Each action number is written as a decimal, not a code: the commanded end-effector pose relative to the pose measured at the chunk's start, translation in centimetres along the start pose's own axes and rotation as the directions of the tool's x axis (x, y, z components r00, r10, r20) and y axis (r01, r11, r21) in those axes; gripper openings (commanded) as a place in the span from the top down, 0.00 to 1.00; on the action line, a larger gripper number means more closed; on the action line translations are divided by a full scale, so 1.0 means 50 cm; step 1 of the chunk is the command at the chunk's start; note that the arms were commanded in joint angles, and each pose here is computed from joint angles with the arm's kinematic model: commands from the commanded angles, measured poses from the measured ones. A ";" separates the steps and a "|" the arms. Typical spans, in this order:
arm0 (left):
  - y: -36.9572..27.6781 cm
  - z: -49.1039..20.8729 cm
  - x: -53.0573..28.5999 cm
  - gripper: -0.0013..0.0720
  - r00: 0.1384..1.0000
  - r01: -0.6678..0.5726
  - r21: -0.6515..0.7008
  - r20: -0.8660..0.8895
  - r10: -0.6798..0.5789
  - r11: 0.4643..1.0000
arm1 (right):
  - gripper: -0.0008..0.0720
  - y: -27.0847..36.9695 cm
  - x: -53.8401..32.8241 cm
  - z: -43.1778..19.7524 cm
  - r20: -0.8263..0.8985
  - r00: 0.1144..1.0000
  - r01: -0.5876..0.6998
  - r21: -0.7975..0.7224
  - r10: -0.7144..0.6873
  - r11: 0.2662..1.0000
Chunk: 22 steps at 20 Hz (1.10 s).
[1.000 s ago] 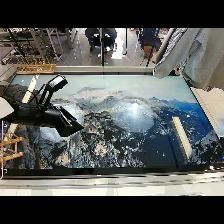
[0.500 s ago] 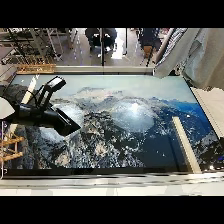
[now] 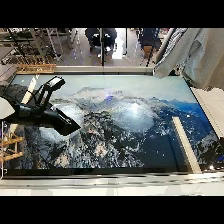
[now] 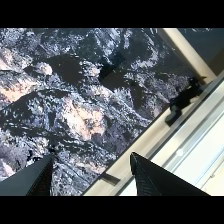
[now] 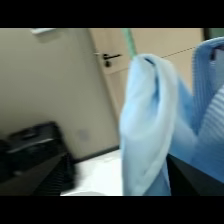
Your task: Fold the clothes and pants, and hang the long-sleeved shirts on hangers.
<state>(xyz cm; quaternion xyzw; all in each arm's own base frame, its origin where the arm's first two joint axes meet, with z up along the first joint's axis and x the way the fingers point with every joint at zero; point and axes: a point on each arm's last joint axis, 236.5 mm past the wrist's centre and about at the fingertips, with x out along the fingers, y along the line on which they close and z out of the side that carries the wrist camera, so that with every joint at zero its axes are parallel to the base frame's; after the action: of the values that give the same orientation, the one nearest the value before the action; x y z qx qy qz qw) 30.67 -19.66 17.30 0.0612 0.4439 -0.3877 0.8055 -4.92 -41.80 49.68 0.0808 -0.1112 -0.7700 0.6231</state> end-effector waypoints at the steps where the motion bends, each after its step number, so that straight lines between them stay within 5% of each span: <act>1: 0.000 0.000 0.001 0.32 1.000 0.001 -0.002 -0.001 -0.001 1.000 | 0.05 0.104 -0.093 0.048 0.034 0.970 -0.243 0.192 0.240 0.951; 3: 0.000 0.000 0.001 0.32 1.000 0.000 -0.002 -0.002 0.000 1.000 | 0.29 0.181 -0.186 0.115 0.137 0.902 -0.431 0.244 0.409 0.869; 6: 0.040 -0.016 -0.001 0.32 0.996 -0.082 0.020 -0.035 0.083 0.996 | 0.29 0.327 -0.378 0.166 0.211 0.666 -0.740 0.315 0.716 0.595; 8: 0.143 -0.041 -0.023 0.32 0.948 -0.307 -0.013 -0.088 0.305 0.952 | 0.29 0.436 -0.540 0.128 0.135 0.371 -0.900 0.298 0.919 0.319; 10: 0.287 -0.066 -0.104 0.33 0.779 -0.628 -0.177 -0.139 0.612 0.758 | 0.29 0.512 -0.699 0.021 -0.049 0.025 -0.964 0.264 0.998 0.038; 12: 0.368 -0.079 -0.194 0.32 0.596 -0.791 -0.291 -0.164 0.786 0.539 | 0.29 0.540 -0.841 -0.128 -0.265 -0.277 -0.931 0.311 0.923 -0.191; 14: 0.376 -0.068 -0.215 0.32 0.566 -0.803 -0.313 -0.136 0.813 0.507 | 0.29 0.539 -0.972 -0.307 -0.478 -0.487 -0.863 0.390 0.731 -0.320; 16: 0.365 -0.059 -0.215 0.32 0.576 -0.794 -0.316 -0.115 0.810 0.520 | 0.29 0.550 -1.029 -0.462 -0.644 -0.468 -0.881 0.281 0.606 -0.382; 19: 0.352 -0.053 -0.221 0.32 0.585 -0.784 -0.321 -0.093 0.806 0.532 | 0.33 0.600 -1.024 -0.598 -0.769 -0.280 -0.909 0.020 0.575 -0.416; 22: 0.339 -0.046 -0.215 0.32 0.608 -0.762 -0.333 -0.073 0.791 0.555 | 0.37 0.636 -1.062 -0.644 -0.769 -0.307 -0.898 0.040 0.561 -0.438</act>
<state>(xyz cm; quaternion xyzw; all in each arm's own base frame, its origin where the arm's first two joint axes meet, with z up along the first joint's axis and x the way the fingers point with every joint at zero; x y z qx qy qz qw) 37.37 -0.69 19.45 0.1055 0.4051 0.0829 0.9044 42.29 0.17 30.15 -0.0184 0.2769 0.0955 0.9560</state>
